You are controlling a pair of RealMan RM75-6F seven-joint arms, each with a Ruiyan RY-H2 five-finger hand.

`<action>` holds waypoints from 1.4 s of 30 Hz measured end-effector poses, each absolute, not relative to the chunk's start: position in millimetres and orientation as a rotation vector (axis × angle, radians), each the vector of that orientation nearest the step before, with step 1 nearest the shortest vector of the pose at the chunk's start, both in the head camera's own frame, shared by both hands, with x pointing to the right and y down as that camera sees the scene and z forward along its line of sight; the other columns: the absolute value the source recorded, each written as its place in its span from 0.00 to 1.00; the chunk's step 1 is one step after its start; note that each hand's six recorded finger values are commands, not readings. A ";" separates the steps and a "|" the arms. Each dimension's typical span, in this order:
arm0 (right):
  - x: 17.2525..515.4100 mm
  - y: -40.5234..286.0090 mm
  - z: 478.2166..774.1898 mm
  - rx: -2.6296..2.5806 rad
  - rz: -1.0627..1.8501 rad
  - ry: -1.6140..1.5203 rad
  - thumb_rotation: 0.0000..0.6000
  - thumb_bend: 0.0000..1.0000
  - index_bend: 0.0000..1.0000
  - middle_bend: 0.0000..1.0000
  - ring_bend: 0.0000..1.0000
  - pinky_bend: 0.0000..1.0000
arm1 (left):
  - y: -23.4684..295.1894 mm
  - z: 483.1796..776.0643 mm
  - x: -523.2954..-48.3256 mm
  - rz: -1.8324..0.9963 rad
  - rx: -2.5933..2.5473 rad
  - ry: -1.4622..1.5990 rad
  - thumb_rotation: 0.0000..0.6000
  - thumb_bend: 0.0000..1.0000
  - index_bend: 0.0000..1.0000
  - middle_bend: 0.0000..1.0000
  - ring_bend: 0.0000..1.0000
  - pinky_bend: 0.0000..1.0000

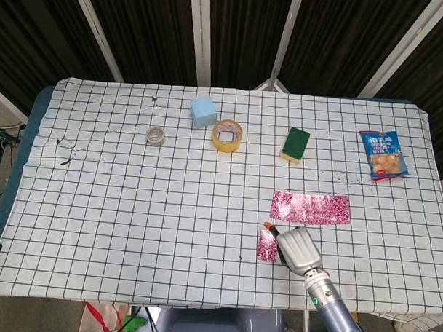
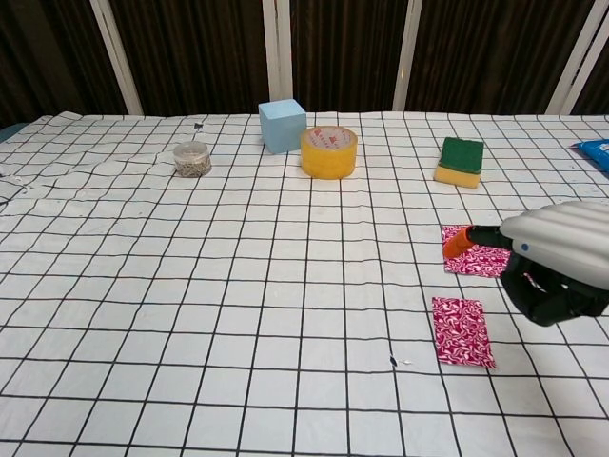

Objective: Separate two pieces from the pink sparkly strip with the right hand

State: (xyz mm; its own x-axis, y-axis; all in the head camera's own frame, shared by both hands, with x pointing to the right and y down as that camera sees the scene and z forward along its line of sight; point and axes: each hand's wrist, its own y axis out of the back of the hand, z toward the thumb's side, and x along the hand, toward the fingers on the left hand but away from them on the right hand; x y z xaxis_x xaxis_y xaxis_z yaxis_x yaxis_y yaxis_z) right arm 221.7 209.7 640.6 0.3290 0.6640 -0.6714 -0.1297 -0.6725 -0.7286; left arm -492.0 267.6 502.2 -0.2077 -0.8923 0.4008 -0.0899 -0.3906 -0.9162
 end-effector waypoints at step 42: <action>227.7 158.2 716.4 -1.817 1.644 -0.414 1.00 0.78 0.17 0.82 0.72 0.54 | 267.4 501.4 -490.1 -1.668 -1.401 1.176 1.00 0.32 0.16 0.00 0.00 0.10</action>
State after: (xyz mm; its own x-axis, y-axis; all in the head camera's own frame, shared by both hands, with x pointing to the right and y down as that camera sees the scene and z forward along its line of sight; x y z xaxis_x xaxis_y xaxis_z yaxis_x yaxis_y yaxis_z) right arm 227.7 158.2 716.4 0.1661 0.6219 -0.7653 -0.1852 -0.7426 -0.6436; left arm -490.1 267.4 501.4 -0.2139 -0.8966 0.3878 -0.0641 -0.3832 -0.9214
